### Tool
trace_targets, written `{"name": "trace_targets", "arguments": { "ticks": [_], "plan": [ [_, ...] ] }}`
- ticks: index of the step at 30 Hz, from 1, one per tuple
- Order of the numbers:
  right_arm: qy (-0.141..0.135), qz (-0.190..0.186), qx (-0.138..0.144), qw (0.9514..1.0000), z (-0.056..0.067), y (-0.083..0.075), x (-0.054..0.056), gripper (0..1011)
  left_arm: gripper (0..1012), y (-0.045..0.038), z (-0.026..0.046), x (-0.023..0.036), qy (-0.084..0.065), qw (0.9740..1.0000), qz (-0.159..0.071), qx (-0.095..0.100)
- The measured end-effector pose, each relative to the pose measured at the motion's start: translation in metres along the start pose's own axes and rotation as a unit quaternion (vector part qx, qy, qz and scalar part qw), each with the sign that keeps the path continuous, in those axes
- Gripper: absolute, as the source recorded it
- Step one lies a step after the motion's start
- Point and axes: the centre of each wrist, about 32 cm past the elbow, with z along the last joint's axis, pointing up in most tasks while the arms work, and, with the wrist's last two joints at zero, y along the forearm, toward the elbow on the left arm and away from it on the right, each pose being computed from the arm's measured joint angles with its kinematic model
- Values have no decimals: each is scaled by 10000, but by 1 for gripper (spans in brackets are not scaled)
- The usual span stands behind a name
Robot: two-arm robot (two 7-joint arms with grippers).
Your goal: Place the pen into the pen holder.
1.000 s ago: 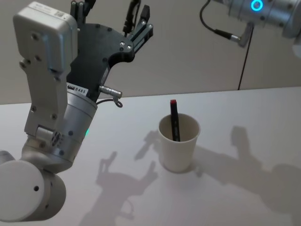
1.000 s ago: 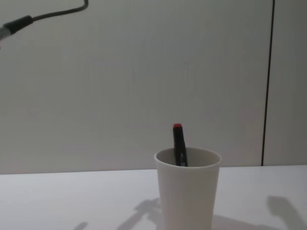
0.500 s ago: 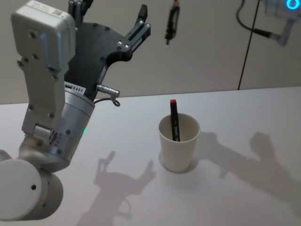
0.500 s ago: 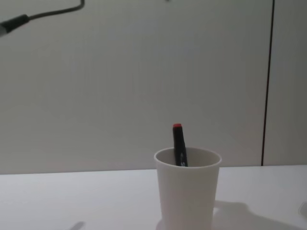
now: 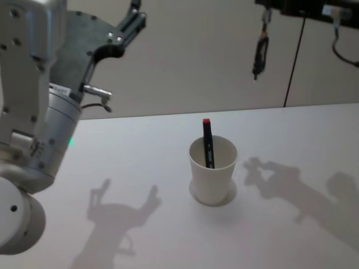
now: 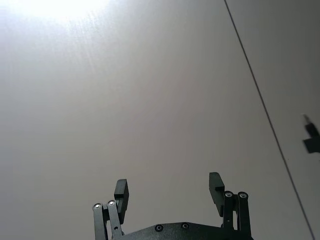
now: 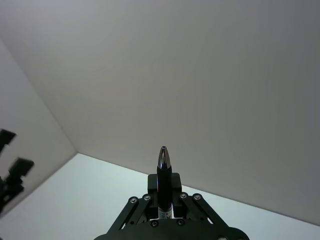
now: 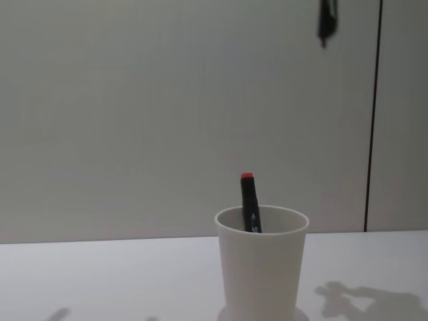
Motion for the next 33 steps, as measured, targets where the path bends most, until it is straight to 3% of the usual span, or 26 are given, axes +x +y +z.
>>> {"name": "trace_targets", "arguments": {
  "ticks": [5, 13, 23, 33],
  "plan": [
    [-274, -203, -241, 9991, -87, -55, -7, 143, 1001, -8, 78, 105, -259, 9994, 195, 100],
    [-683, -214, -577, 9958, -194, 25, -7, 143, 1001, -12, 149, 196, -478, 9980, 361, 190],
    [-1292, 85, -966, 9869, -299, 396, 23, 143, 1001, -12, 198, 256, -622, 9966, 478, 250],
    [-1806, 631, -1224, 9739, -389, 939, 84, 143, 1001, -12, 219, 282, -687, 9958, 534, 280]
  ]
}}
